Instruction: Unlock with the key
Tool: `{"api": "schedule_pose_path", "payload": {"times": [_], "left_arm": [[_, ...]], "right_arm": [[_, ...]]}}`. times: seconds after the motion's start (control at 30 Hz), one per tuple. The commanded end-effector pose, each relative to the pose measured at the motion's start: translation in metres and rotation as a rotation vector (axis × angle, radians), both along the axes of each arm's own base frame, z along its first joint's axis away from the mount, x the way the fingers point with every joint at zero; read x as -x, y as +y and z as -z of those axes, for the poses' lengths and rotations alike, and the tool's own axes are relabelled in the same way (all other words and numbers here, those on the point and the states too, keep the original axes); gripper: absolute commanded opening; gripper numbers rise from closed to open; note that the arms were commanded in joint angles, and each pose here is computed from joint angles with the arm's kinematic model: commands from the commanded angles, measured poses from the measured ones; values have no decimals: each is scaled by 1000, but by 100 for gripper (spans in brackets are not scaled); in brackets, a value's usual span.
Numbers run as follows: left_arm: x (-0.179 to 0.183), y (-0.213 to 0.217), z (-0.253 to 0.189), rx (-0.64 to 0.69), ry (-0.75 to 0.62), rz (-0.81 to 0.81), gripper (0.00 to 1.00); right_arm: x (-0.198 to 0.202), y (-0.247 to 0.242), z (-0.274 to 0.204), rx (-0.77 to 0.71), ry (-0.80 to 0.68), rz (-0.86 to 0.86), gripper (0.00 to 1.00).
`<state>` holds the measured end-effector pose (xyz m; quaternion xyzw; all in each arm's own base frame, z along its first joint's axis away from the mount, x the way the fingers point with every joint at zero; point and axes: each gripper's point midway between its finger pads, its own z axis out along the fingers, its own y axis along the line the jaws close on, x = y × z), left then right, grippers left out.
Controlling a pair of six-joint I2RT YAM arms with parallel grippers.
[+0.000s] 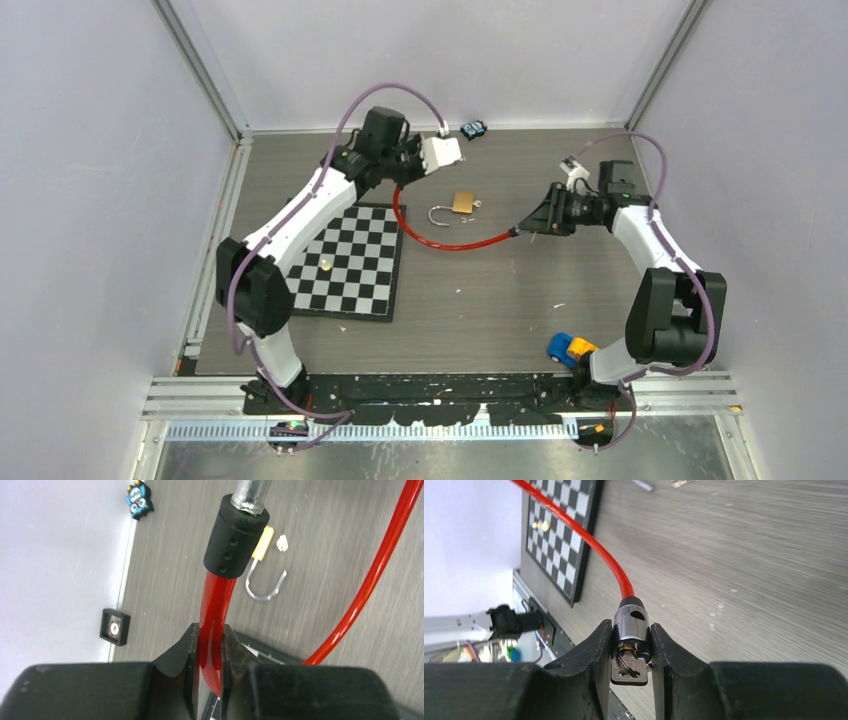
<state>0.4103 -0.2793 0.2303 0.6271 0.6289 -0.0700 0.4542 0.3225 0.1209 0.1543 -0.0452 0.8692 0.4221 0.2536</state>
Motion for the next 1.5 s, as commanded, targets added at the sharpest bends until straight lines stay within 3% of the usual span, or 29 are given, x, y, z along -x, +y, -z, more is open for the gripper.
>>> {"api": "schedule_pose_path", "payload": {"times": [0.0, 0.23, 0.47, 0.97, 1.23, 1.47], "left_arm": [[-2, -15, 20, 46, 237, -103, 0], [-6, -26, 71, -1, 457, -169, 0], [-19, -29, 110, -55, 552, -258, 5], [-71, -13, 176, -172, 493, -492, 14], [-77, -3, 194, -224, 489, -524, 19], [-78, 5, 194, -220, 488, -543, 21]], "right_arm": [[-4, -30, -5, 11, -22, 64, 1], [7, -41, 33, 69, 61, 48, 1], [-5, -47, 60, 85, 120, 80, 1], [-26, -50, 108, 45, 256, 62, 16], [-32, -52, 122, 49, 274, 59, 26], [-34, -56, 126, 75, 274, 56, 41]]}}
